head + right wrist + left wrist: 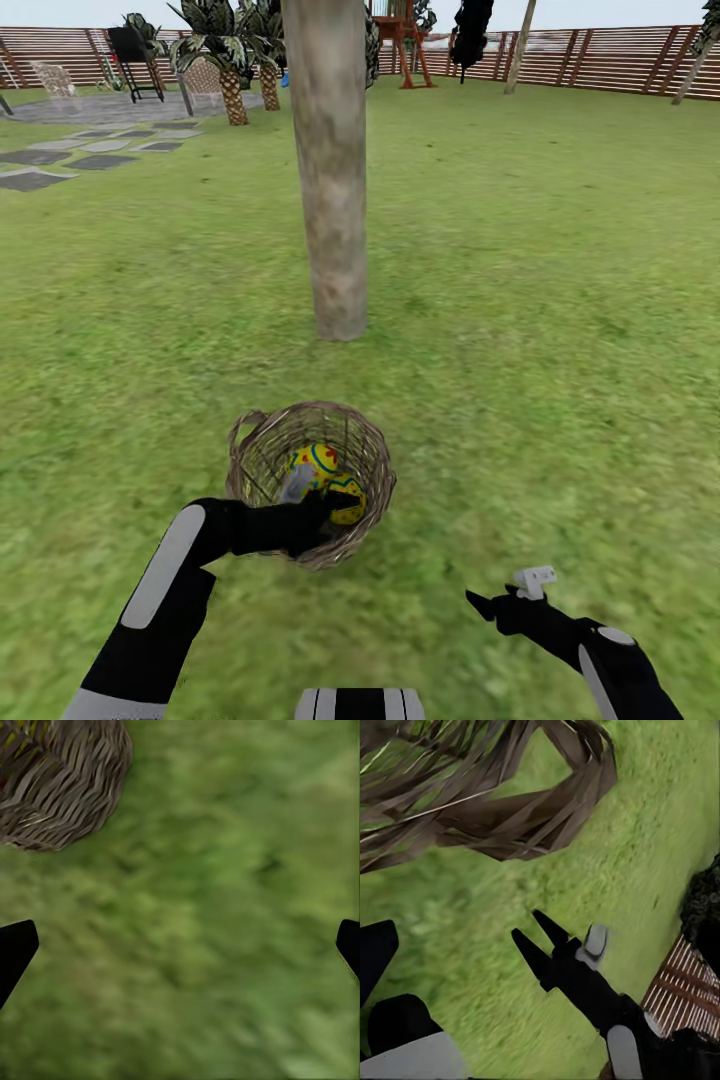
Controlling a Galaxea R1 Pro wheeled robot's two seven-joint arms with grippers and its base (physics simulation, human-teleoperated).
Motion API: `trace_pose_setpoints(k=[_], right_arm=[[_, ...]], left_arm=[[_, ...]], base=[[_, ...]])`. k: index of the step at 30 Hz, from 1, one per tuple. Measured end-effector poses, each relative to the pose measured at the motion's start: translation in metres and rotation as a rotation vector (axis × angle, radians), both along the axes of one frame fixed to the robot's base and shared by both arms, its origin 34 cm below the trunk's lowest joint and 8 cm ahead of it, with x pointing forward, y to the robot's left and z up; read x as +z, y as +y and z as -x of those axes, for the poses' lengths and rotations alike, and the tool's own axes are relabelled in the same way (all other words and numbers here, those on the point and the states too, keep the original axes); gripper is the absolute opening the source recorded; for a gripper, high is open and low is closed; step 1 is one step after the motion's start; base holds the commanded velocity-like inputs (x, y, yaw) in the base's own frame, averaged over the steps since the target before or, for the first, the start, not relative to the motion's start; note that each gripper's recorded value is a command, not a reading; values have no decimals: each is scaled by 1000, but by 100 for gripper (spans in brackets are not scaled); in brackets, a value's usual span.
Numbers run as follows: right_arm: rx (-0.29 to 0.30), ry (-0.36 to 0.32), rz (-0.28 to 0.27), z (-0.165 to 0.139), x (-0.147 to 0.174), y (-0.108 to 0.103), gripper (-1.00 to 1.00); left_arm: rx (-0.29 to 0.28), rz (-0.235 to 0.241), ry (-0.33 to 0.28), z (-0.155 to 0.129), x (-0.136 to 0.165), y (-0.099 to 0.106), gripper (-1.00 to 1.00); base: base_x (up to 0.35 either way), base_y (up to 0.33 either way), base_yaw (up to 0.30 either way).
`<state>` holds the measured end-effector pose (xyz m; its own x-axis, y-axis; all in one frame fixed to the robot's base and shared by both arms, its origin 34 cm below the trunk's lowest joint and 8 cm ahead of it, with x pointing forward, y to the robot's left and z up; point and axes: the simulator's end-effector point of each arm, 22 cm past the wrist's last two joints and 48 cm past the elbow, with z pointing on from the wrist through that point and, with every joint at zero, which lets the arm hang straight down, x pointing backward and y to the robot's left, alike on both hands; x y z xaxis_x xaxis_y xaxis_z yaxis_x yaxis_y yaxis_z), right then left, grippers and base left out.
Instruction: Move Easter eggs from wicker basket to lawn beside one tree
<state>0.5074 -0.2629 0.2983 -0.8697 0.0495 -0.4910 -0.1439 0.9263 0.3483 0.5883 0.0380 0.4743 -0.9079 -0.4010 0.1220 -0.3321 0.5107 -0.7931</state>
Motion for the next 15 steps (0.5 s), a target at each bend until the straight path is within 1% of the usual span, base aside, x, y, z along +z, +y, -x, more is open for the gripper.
trace_pose_setpoints(k=[2,4,7,8,10,11,12,15], right_arm=[[3,-11,1,0,-1,0,100],[4,-14,2,0,-2,1,100],[5,-16,3,1,-2,0,100],[6,-17,2,1,-2,0,100],[6,-18,1,0,-2,0,100],[7,-22,2,-1,-1,1,100],[7,-24,1,-2,0,1,100],[8,-28,0,-3,2,0,100]], left_arm=[[8,53,-32,-6,11,-2,100],[13,89,-59,-10,18,1,100],[19,124,-90,-15,25,10,100],[24,153,-117,-18,32,17,100],[27,179,-143,-22,39,26,100],[29,193,-162,-24,42,34,100],[29,199,-171,-25,44,38,100],[29,224,-188,-26,50,41,100]], base=[[-1,0,0],[0,0,0],[0,0,0],[0,0,0],[0,0,0],[0,0,0],[0,0,0],[0,0,0]])
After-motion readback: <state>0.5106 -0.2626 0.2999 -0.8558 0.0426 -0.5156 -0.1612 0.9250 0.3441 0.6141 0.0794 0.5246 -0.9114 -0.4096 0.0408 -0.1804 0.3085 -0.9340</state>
